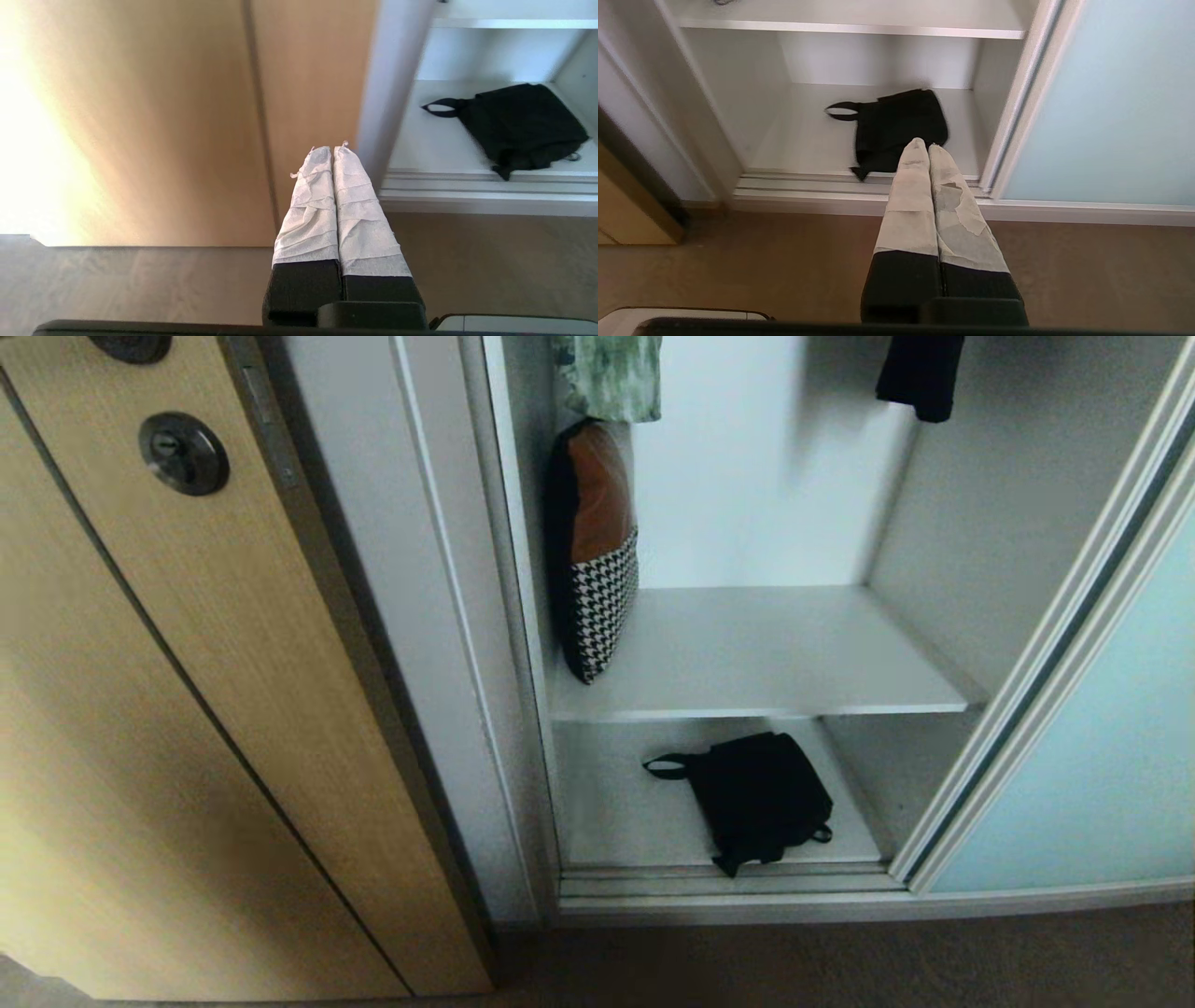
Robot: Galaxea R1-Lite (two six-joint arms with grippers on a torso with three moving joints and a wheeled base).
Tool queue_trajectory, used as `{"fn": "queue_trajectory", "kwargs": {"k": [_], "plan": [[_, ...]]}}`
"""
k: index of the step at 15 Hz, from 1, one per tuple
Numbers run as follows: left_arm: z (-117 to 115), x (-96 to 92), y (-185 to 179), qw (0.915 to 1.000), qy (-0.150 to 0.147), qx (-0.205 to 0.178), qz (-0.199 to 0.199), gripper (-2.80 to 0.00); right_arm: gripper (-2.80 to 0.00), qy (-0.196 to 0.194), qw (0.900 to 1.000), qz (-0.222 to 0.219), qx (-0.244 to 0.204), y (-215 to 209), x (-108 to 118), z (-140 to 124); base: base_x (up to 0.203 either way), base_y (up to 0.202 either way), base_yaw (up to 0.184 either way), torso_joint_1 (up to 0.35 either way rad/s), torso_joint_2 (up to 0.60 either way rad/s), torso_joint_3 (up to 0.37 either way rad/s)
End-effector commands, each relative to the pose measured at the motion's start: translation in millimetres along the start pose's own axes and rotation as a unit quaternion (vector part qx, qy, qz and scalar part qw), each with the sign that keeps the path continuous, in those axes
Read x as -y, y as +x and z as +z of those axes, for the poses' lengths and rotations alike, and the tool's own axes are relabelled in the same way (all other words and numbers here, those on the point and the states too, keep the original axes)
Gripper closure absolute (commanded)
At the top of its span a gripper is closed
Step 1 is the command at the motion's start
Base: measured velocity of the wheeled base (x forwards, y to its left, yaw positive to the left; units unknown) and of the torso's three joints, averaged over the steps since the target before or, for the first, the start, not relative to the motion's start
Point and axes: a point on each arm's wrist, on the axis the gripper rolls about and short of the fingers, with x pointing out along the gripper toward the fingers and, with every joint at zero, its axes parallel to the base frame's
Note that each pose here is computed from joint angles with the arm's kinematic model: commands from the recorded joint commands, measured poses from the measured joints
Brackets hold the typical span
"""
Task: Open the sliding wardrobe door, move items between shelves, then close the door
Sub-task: Open the door, then place the bag on the higher shelf
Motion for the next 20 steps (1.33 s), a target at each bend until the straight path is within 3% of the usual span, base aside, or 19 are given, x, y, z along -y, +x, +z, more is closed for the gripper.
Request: {"fn": "queue_trajectory", "kwargs": {"k": [1,14,20], "plan": [[-0.1,0.0,0.3,1.0000,0.000,-0.002,0.000,0.00,0.00,0.000,1.000,0.000,0.000,0.0,0.0,-0.4,0.000,0.196,-0.006,0.002,0.00,0.006],[-0.1,0.0,0.3,1.0000,0.000,-0.002,0.000,0.00,0.00,0.000,1.000,0.000,0.000,0.0,0.0,-0.4,0.000,0.194,0.000,0.002,0.00,0.002],[-0.1,0.0,0.3,1.0000,0.000,-0.002,0.001,0.00,0.00,0.000,1.000,0.000,0.000,0.0,0.0,-0.4,0.000,0.033,0.000,0.002,0.00,0.001]]}}
